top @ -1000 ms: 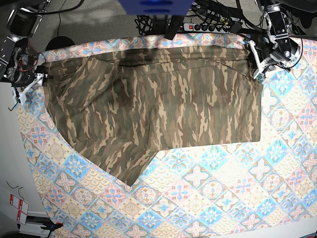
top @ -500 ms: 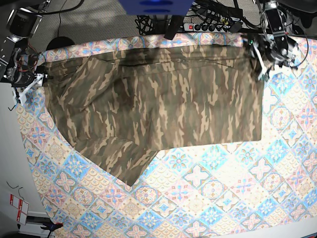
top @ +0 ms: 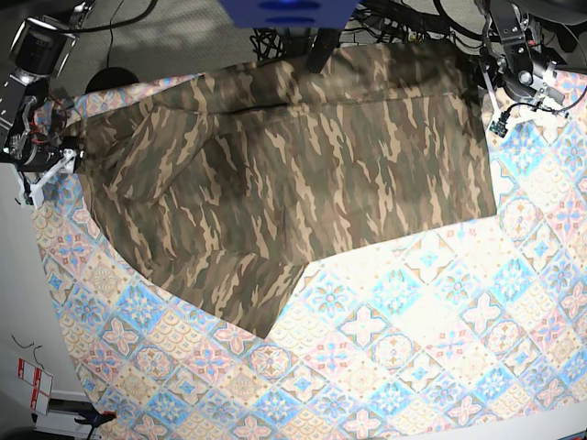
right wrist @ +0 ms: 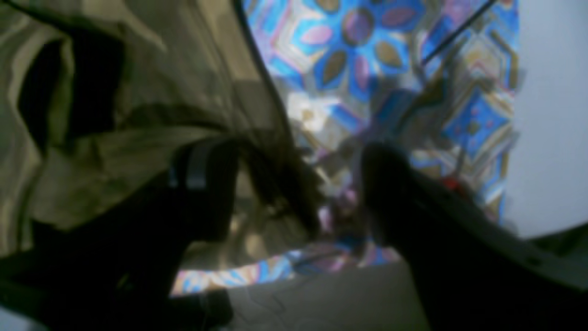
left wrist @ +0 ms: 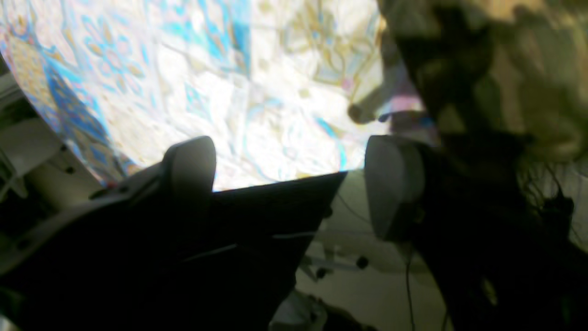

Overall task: Fold the T-shirt properly
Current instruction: 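Open both grippers and raise them off the shirt edge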

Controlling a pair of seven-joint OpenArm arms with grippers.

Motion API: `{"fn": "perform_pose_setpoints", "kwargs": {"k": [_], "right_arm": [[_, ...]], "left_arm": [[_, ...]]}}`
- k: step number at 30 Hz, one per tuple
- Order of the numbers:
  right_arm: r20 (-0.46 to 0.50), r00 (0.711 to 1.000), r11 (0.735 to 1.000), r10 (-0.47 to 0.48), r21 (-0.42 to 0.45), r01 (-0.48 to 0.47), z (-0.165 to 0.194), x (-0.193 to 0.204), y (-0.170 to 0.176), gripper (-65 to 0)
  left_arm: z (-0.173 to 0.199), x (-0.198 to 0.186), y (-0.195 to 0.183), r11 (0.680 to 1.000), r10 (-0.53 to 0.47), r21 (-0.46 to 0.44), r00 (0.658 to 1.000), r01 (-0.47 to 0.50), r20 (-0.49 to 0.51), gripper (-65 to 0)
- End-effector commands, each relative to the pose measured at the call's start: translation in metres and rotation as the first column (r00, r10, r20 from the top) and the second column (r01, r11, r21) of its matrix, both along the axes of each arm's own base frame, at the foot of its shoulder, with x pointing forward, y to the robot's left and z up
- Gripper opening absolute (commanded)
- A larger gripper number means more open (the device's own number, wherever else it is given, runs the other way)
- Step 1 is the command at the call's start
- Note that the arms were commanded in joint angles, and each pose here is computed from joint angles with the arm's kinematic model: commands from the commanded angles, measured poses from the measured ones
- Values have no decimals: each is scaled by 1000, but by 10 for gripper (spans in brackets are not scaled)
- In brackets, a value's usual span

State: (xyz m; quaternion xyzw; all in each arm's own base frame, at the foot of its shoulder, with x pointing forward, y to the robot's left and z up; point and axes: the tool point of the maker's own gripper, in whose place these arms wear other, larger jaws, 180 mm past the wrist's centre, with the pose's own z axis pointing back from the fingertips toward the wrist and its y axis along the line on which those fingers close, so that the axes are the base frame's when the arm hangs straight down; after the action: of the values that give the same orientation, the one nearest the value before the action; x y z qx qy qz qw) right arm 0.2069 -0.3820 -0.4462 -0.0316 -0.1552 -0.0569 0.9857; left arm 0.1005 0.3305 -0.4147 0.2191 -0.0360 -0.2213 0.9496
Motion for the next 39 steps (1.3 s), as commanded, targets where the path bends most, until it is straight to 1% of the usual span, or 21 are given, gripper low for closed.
{"fn": "perform_pose_setpoints", "kwargs": {"k": [1, 3, 7, 11, 18, 21, 24, 25, 27, 29, 31, 34, 37, 39], "right_arm": [[31, 1000, 1000, 0, -30, 1, 13, 8, -12, -238], [32, 999, 1000, 0, -30, 1, 13, 9, -12, -238], [43, 999, 1000, 0, -31, 1, 15, 13, -12, -238], [51, 999, 999, 1, -32, 1, 17, 17, -12, -238], [57, 998, 1000, 1, -31, 0, 18, 18, -12, -238], [105, 994, 999, 13, -44, -8, 28, 32, -12, -238], [115, 993, 998, 21, -54, -15, 33, 36, -11, -237], [115, 993, 998, 21, -54, -15, 33, 36, -11, -237], [116, 993, 998, 21, -53, -14, 33, 36, -11, -237], [115, 993, 998, 22, -53, -16, 33, 36, -11, -236], [115, 993, 998, 22, -53, -16, 33, 36, -11, -235], [113, 993, 999, 20, -51, -15, 32, 36, -11, -235], [113, 993, 999, 20, -51, -14, 32, 36, -11, -235], [114, 993, 999, 21, -52, -15, 33, 35, -11, -235]], "left_arm": [[8, 8, 5, 1000, -6, 20, 1000, 5, 29, -156], [8, 10, 5, 1000, -8, 18, 999, 7, 36, -156], [12, 27, 4, 1000, -3, 16, 997, 2, 74, -156], [12, 32, 2, 1000, -5, 9, 996, 5, 85, -156], [25, 47, 0, 1000, -18, 21, 990, 15, 138, -156], [36, 53, -3, 999, -35, 33, 985, 30, 172, -156], [32, 42, -10, 1000, -26, 21, 989, 24, 146, -152], [30, 41, -15, 999, -42, 16, 990, 40, 136, -152], [18, 26, -32, 996, -91, -10, 993, 92, 78, -151], [12, 16, -50, 989, -142, -38, 989, 144, 45, -151], [7, 2, -58, 985, -165, -57, 986, 165, 9, -151], [5, -6, -61, 986, -155, -66, 988, 155, -3, -151], [2, -21, -60, 987, -146, -71, 989, 144, -35, -151], [1, -24, -62, 987, -141, -87, 989, 137, -35, -150]]}}
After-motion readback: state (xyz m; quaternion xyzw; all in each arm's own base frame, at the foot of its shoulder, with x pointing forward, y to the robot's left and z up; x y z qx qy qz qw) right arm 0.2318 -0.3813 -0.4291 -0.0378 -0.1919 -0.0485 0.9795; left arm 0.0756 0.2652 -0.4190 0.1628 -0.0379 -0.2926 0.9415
